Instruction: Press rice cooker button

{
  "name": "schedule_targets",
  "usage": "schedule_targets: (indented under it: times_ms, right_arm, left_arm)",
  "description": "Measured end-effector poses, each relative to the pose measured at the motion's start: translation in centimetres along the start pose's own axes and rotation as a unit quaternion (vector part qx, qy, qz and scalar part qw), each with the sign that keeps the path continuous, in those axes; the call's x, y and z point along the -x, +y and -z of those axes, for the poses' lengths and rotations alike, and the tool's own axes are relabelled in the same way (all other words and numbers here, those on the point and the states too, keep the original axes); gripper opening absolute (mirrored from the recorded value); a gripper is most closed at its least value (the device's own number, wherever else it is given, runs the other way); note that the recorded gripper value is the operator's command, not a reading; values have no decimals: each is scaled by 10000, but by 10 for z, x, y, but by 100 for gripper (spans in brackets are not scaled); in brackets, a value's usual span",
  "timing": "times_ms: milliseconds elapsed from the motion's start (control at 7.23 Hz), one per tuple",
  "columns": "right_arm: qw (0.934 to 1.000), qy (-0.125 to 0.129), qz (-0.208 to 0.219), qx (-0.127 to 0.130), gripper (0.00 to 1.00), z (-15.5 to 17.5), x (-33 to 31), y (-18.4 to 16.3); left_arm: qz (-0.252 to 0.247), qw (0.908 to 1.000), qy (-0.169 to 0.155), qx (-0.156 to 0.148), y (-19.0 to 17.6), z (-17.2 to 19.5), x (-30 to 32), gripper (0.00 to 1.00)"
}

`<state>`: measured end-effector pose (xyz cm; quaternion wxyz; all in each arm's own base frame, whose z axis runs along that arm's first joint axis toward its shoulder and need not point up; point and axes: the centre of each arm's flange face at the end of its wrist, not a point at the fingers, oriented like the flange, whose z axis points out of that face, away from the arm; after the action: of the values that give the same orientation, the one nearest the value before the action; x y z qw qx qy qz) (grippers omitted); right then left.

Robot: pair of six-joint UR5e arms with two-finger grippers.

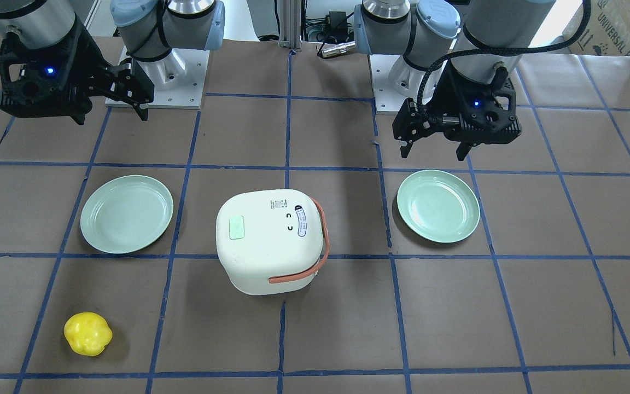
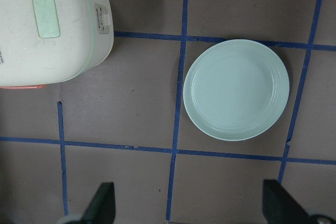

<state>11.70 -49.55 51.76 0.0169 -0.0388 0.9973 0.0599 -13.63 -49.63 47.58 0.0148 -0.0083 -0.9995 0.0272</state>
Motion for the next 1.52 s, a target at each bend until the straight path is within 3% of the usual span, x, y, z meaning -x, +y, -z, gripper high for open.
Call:
schedule_targets:
  times_ms: [1521]
  right_arm:
    - [10000, 0, -46, -18, 100, -2, 0, -3]
  left_arm:
    - [2, 10000, 0, 3, 0, 0, 0, 100]
